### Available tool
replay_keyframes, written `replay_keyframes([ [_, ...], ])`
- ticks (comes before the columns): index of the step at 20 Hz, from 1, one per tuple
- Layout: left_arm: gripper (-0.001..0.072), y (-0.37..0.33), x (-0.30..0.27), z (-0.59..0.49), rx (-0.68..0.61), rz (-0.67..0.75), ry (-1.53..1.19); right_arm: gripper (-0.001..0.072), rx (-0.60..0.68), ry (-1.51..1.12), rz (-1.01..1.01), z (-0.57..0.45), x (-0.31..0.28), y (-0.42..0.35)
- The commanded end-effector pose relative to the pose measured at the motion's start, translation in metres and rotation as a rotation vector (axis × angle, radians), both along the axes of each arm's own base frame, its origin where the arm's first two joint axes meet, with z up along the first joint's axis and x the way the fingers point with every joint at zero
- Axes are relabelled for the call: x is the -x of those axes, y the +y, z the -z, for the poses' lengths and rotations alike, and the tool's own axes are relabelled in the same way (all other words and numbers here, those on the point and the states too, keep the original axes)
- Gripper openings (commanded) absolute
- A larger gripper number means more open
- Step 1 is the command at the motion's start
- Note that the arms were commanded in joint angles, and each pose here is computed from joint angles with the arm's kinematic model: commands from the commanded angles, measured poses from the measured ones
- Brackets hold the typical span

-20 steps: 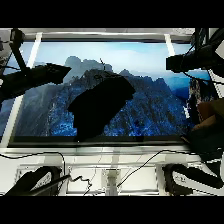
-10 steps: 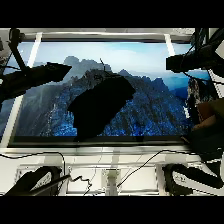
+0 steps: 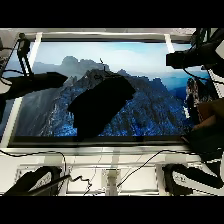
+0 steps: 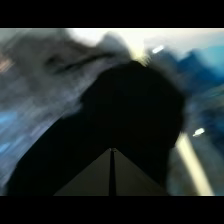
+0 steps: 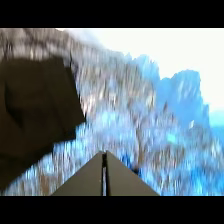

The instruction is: Fold the clothes and pants, and hang the long-sleeved shirts on hangers.

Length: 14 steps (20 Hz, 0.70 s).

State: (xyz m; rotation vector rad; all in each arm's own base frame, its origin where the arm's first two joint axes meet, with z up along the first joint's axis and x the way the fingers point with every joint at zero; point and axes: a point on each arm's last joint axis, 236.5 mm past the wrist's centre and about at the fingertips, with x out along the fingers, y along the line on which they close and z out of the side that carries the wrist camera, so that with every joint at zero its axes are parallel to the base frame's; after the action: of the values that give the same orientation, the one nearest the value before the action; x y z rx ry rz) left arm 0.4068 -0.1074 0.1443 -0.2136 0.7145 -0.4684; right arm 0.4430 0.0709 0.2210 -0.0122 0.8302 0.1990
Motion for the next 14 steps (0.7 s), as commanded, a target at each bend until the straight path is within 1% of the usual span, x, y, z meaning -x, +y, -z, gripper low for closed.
replay_keyframes([
  [1,0.0011,0.030,0.007,0.038,-0.107,-0.082,0.109,0.0023,0.037,-0.058,-0.001,-0.001,-0.017,-0.005],
  [2,0.0011,0.030,0.010,0.041,-0.108,-0.078,0.119,0.0023,0.072,-0.023,-0.022,0.015,-0.015,-0.008],
  [4,0.0011,0.030,0.011,0.041,-0.110,-0.074,0.124,0.0022,0.118,0.128,-0.036,0.077,-0.001,-0.014],
  [6,0.0012,0.029,0.012,0.042,-0.108,-0.073,0.128,0.0021,0.137,0.339,-0.054,0.159,0.034,-0.024],
  [7,0.0011,0.029,0.014,0.043,-0.110,-0.067,0.137,0.0021,0.117,0.431,-0.047,0.195,0.054,-0.027],
  [8,0.0011,0.028,0.017,0.045,-0.111,-0.059,0.149,0.0021,0.037,0.496,-0.037,0.227,0.071,-0.020],
  [10,0.0011,0.027,0.018,0.046,-0.110,-0.056,0.155,0.0021,-0.218,0.515,-0.046,0.259,0.084,0.023],
  [11,0.0011,0.027,0.018,0.045,-0.110,-0.056,0.154,0.0022,-0.327,0.490,0.003,0.267,0.080,0.038],
  [12,0.0012,0.027,0.018,0.045,-0.110,-0.056,0.154,0.0022,-0.406,0.437,0.081,0.271,0.067,0.043],
  [13,0.0012,0.027,0.018,0.045,-0.109,-0.056,0.155,0.0025,-0.494,0.385,0.190,0.272,0.051,0.043],
  [14,0.0012,0.027,0.018,0.045,-0.109,-0.056,0.155,0.0085,-0.566,0.351,0.276,0.273,0.037,0.042],
])
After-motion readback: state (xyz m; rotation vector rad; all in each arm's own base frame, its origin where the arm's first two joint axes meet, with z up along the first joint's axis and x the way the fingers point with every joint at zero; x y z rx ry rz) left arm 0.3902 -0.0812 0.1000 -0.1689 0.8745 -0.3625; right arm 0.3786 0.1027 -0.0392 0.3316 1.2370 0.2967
